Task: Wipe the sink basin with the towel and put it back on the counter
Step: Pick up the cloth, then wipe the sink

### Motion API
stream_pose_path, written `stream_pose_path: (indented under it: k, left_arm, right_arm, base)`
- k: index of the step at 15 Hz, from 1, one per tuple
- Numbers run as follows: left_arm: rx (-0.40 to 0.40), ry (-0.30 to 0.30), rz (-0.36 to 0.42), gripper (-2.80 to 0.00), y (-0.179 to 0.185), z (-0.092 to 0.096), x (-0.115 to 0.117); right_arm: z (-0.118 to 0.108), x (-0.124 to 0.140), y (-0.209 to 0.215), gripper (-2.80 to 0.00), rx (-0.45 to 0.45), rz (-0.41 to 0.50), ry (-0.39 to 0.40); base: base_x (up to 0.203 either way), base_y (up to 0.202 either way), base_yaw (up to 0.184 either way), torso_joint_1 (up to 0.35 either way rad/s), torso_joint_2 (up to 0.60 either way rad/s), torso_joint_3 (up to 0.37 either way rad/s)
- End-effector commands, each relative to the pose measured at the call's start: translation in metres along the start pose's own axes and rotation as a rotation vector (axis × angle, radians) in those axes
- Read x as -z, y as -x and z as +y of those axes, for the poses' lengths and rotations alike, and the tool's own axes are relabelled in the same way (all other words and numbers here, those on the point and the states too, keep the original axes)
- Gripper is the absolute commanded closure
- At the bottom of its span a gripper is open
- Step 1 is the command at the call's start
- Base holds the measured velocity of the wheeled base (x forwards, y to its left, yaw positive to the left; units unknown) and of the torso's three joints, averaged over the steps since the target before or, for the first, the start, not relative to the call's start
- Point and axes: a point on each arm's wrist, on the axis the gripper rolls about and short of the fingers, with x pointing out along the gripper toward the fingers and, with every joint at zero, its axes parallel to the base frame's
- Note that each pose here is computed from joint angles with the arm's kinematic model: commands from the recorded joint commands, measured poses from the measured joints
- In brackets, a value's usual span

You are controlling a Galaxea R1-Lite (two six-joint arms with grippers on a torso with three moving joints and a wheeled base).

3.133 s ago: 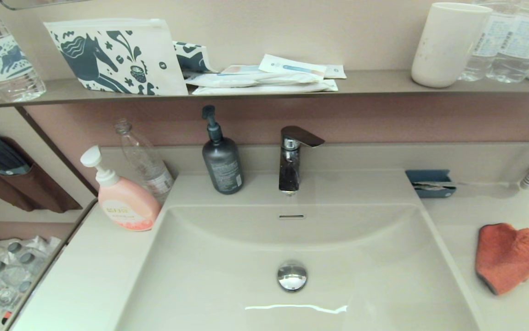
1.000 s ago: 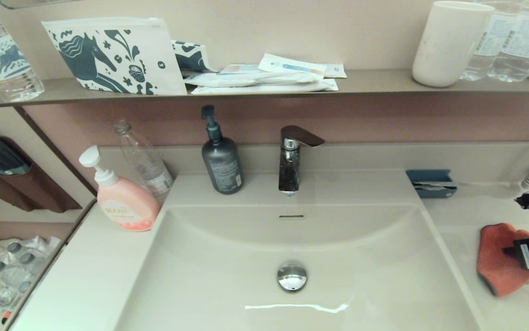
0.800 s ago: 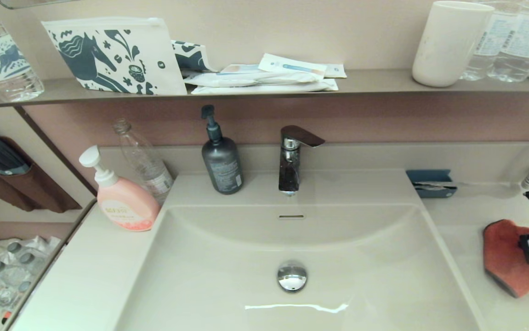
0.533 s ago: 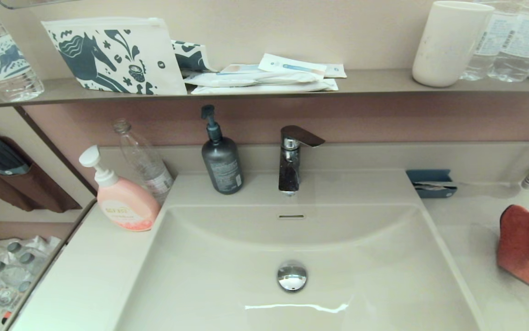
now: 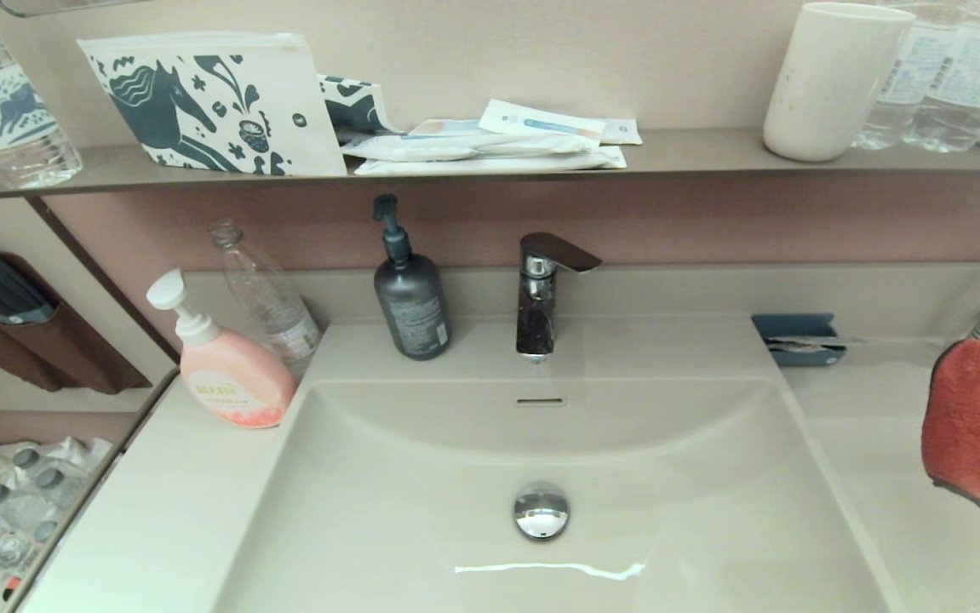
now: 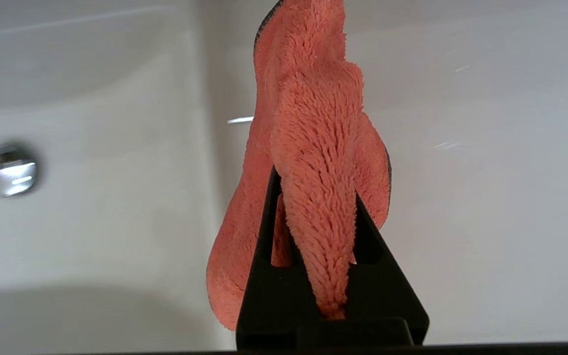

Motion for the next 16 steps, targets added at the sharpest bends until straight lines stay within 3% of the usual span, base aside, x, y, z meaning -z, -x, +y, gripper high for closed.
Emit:
stream_pose_path:
  k: [1,7,12,16]
  left_arm:
    - [0.0,0.0,0.001,0.0,0.0,0.0,0.0]
    - [0.0,0.0,0.001,0.0,0.0,0.0,0.0]
    - [0.0,0.0,0.001,0.0,0.0,0.0,0.0]
    - [0.0,0.0,0.001,0.0,0.0,0.0,0.0]
  right_arm:
    - [0.025,0.005,0.02,0.0,-0.098,0.01,-0.025]
    - [0.089,0.034,-0.001,0.0,-0.129,0.195,-0.079]
    - [0.147,0.066,-0.065,0.0,-0.092,0.278,-0.068]
    - [0.172,0.102,-0.12,0.0,-0.048,0.332,-0.084]
  base:
    - [0.0,0.0,0.0,0.0,0.0,0.0]
    - [0.0,0.0,0.0,0.0,0.0,0.0]
    - [0.0,0.0,0.0,0.0,0.0,0.0]
    - [0.0,0.0,0.0,0.0,0.0,0.0]
